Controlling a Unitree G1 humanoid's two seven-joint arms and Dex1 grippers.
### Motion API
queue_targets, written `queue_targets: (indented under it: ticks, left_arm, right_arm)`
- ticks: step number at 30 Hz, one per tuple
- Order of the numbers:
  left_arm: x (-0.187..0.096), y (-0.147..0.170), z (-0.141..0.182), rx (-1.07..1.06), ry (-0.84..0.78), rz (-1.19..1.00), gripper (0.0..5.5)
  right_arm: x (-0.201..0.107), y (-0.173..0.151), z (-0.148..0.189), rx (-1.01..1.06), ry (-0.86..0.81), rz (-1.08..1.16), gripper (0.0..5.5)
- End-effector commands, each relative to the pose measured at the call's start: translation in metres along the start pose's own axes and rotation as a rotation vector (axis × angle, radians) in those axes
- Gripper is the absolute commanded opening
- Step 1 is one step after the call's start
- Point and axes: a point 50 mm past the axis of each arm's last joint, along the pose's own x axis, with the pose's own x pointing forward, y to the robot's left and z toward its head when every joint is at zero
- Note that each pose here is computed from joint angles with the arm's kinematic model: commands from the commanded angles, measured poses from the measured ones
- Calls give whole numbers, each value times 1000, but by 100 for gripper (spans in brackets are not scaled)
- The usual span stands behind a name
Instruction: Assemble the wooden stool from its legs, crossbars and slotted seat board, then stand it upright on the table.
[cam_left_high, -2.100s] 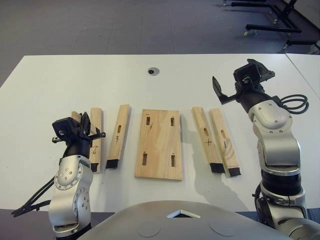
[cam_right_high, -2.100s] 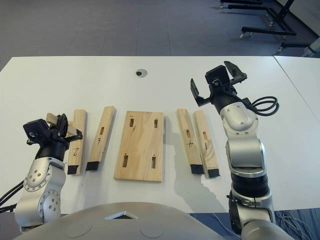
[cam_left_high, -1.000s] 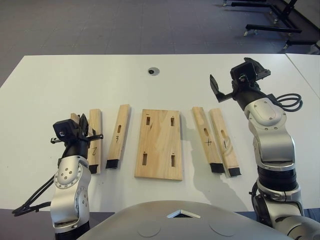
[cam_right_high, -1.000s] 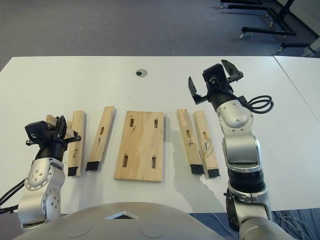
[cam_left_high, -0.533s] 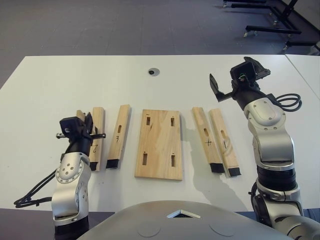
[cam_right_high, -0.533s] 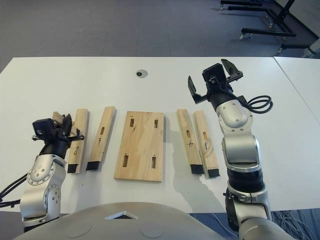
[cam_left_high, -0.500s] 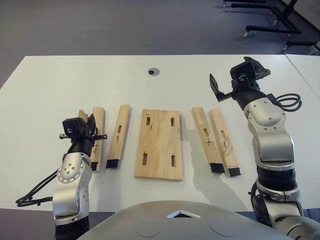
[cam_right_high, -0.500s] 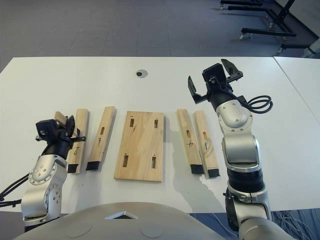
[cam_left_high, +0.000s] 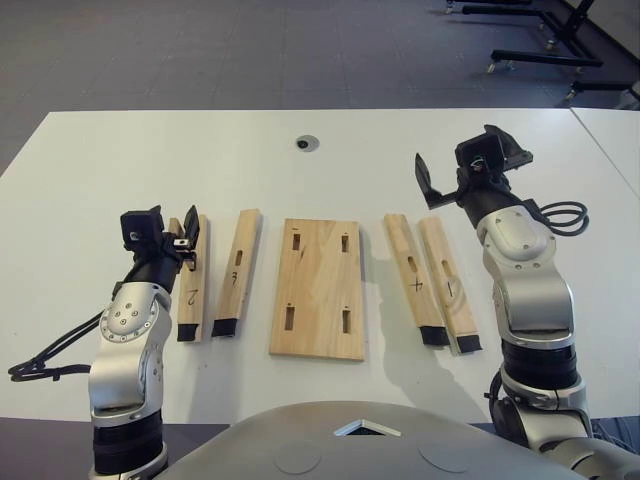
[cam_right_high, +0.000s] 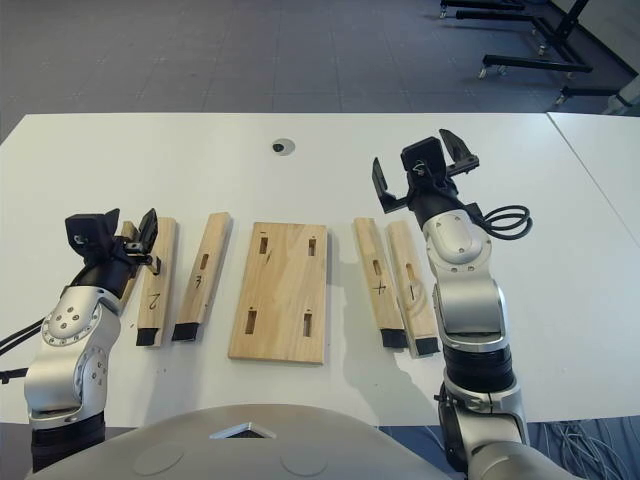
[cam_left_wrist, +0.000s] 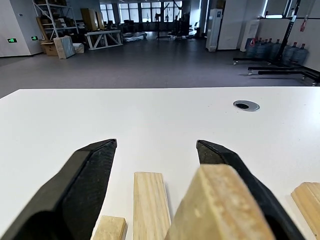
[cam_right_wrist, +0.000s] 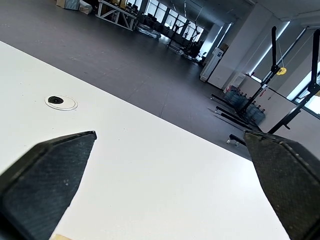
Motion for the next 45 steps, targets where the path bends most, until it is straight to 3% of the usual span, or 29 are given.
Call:
queue_targets:
  ticks: [1, 6, 16, 26, 28, 32, 34, 45]
  left_arm:
    - [-1, -6, 20, 39, -88, -83, 360]
    - [-2, -4, 34, 8, -152, -114, 432]
    - [13, 0, 73, -90, -314, -153, 432]
    - [19, -8, 81, -97, -339, -149, 432]
    - [17, -8, 69, -78, -280, -140, 432]
    - [14, 3, -37, -22, 118, -56, 432]
    - [9, 10, -67, -42, 198, -8, 432]
    - [33, -4, -17, -82, -52, -93, 432]
  right_arm:
    - [-2, 6, -1, 11, -3, -9, 540]
    - [-4, 10, -5, -5, 11, -18, 540]
    - [-7, 6, -10, -10, 20, -47, 540]
    - [-2, 4, -6, -4, 1, -49, 540]
    - [-1, 3, -4, -4, -5, -46, 540]
    - [-2, 6, 2, 25, -36, 18, 540]
    - [-3, 10, 10, 52, -75, 63, 540]
    - [-8, 22, 22, 69, -161, 120, 540]
